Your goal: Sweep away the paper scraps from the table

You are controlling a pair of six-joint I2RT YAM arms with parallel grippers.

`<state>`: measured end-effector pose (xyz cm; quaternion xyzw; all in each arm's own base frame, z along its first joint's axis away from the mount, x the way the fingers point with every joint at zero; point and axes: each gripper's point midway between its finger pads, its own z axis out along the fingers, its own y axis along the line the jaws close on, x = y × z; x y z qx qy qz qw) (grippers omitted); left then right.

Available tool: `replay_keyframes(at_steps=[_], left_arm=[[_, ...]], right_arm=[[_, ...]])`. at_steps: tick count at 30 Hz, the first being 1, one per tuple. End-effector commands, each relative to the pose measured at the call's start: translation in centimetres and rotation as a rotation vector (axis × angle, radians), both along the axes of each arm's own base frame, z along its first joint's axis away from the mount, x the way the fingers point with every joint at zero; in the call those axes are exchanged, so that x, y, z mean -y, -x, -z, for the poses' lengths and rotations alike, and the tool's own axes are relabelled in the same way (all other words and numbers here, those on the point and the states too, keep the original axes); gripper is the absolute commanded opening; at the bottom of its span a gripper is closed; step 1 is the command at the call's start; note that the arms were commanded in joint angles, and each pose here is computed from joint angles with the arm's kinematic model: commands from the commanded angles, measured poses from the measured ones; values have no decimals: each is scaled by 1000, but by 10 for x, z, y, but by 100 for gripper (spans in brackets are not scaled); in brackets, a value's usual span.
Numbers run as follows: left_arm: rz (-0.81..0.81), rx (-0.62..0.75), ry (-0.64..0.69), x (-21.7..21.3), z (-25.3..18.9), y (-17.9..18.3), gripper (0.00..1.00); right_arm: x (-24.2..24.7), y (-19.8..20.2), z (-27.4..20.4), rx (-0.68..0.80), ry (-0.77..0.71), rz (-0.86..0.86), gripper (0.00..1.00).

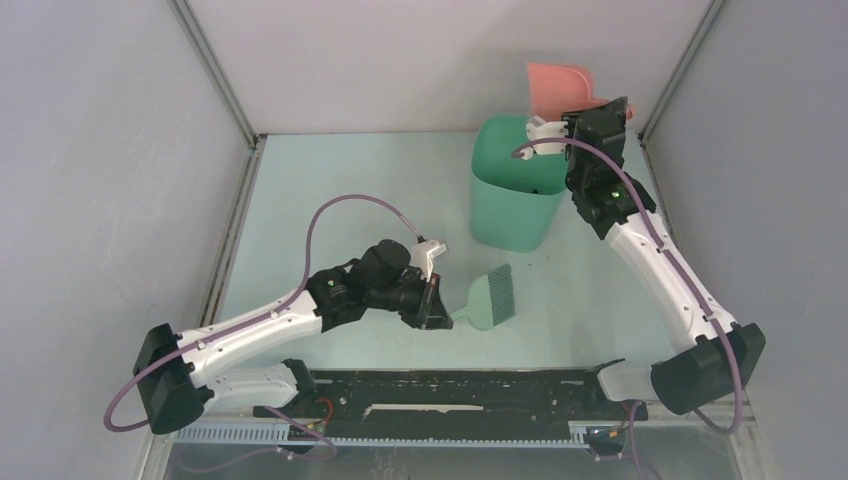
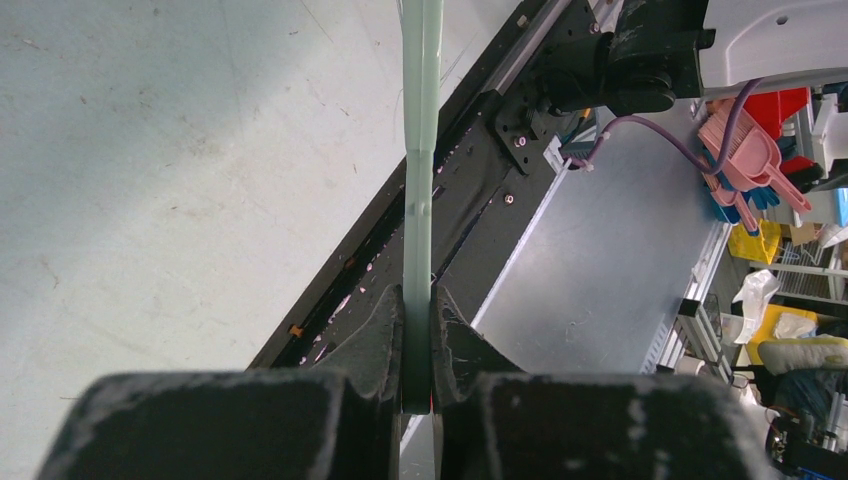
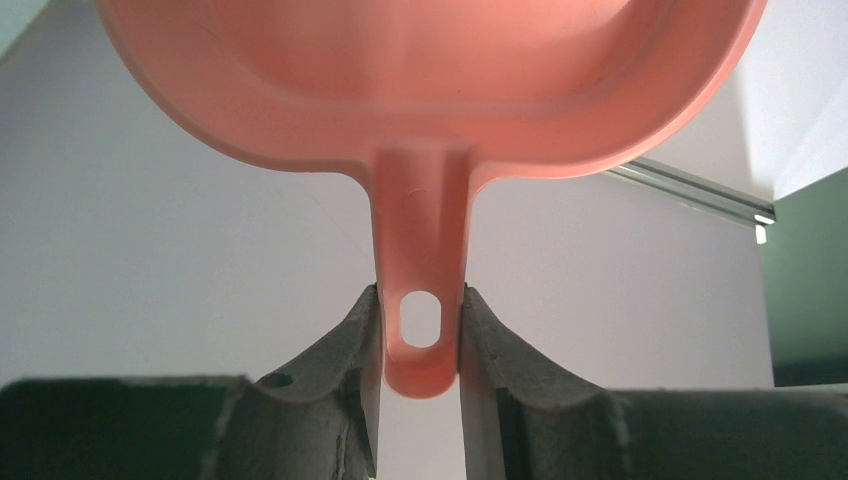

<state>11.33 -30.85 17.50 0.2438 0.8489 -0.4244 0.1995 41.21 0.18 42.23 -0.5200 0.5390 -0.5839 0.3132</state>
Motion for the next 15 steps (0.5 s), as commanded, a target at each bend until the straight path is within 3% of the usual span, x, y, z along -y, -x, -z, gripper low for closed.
replay_keyframes(at_steps=[1, 6, 10, 15], left_arm=[[12, 39, 50, 4, -12, -3, 0], [0, 29, 52, 4, -13, -3, 0], [-24, 21, 67, 4, -14, -4, 0], [-55, -18, 63, 7, -7, -7, 0]], right_arm=[[10, 20, -39, 118, -7, 32, 0], [20, 41, -35, 116, -113, 53, 0], [30, 78, -22, 42, -384, 72, 0], [8, 154, 43, -314, -794, 11, 0]])
